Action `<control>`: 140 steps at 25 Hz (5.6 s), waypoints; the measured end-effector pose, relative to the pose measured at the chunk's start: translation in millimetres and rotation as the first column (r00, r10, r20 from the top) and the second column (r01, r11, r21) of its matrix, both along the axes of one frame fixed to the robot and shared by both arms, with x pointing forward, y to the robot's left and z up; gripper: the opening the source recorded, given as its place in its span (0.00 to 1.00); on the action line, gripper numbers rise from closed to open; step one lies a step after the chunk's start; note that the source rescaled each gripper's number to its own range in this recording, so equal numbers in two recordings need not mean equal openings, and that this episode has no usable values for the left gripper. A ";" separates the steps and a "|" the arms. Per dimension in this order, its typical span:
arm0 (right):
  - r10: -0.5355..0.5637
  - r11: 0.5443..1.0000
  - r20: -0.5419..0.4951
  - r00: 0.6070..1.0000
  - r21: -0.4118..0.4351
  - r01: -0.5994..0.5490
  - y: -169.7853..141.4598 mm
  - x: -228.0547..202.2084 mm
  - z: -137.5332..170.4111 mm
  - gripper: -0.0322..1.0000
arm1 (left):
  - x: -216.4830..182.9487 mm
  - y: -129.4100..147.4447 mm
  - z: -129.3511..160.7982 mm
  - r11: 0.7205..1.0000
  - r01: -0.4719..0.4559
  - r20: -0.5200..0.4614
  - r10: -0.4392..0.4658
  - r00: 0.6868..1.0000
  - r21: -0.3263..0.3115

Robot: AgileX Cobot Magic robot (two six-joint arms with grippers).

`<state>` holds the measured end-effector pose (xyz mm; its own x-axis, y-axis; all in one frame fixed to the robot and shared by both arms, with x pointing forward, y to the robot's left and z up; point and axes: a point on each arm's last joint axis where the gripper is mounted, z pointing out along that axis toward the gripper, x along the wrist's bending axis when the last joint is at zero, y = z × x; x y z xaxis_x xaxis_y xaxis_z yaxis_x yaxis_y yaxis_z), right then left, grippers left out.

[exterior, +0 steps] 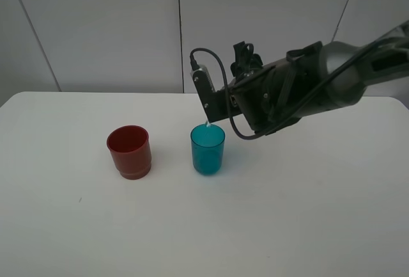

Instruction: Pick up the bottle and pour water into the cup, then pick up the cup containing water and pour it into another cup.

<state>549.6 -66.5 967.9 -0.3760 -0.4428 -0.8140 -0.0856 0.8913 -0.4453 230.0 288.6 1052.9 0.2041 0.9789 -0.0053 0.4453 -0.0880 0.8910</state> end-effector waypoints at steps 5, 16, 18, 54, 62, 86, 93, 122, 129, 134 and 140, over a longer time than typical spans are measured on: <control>0.012 1.000 0.016 1.000 -0.014 -0.011 0.5 0.7 1.5 0.03 | 0.0 0.0 0.0 1.000 0.000 0.000 0.000 1.000 0.000; -0.006 1.000 0.038 0.999 -0.028 0.008 -1.5 1.2 3.5 0.03 | 0.0 0.0 0.0 1.000 0.000 0.000 0.000 1.000 0.000; -0.006 1.000 0.039 0.999 -0.030 0.007 -1.5 1.2 3.6 0.03 | 0.0 0.0 0.0 1.000 0.000 0.000 0.000 1.000 0.000; 0.001 0.999 0.057 0.998 -0.041 0.001 3.5 -3.5 5.2 0.03 | 0.0 0.0 0.0 1.000 0.000 0.000 0.000 1.000 0.000; 0.003 0.999 0.057 0.998 -0.042 0.000 3.8 -3.6 5.3 0.03 | 0.0 0.0 0.0 1.000 0.000 0.000 0.000 1.000 0.000; 0.010 0.999 0.031 0.999 0.038 -0.011 7.2 -4.4 2.3 0.03 | 0.0 0.0 0.0 1.000 0.000 0.000 0.000 1.000 0.000; -0.035 0.987 -0.025 0.999 0.153 0.038 7.6 -6.7 -3.1 0.03 | 0.0 0.0 0.0 1.000 0.000 0.000 0.000 1.000 0.000; -0.184 0.286 -0.351 0.918 0.875 0.392 -45.5 8.0 59.4 0.03 | 0.0 0.0 0.0 1.000 0.000 0.000 0.000 1.000 0.000; -0.138 0.108 -0.428 0.893 0.890 0.444 -64.5 22.2 58.0 0.03 | 0.0 0.0 0.0 1.000 0.000 0.000 0.000 1.000 0.000; -0.076 0.034 -0.483 0.872 0.873 0.486 -81.9 23.1 41.0 0.03 | 0.0 0.0 0.0 1.000 0.000 0.000 0.000 1.000 0.000; -0.043 0.008 -0.520 0.853 0.853 0.521 -101.7 20.2 22.6 0.03 | 0.0 0.0 0.0 1.000 0.000 0.000 0.000 1.000 0.000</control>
<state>569.8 -168.1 990.5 -0.5253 0.8255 -0.2062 0.4059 0.4561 0.7920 230.0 288.6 1052.9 0.2041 0.9789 -0.0053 0.4453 -0.0880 0.8910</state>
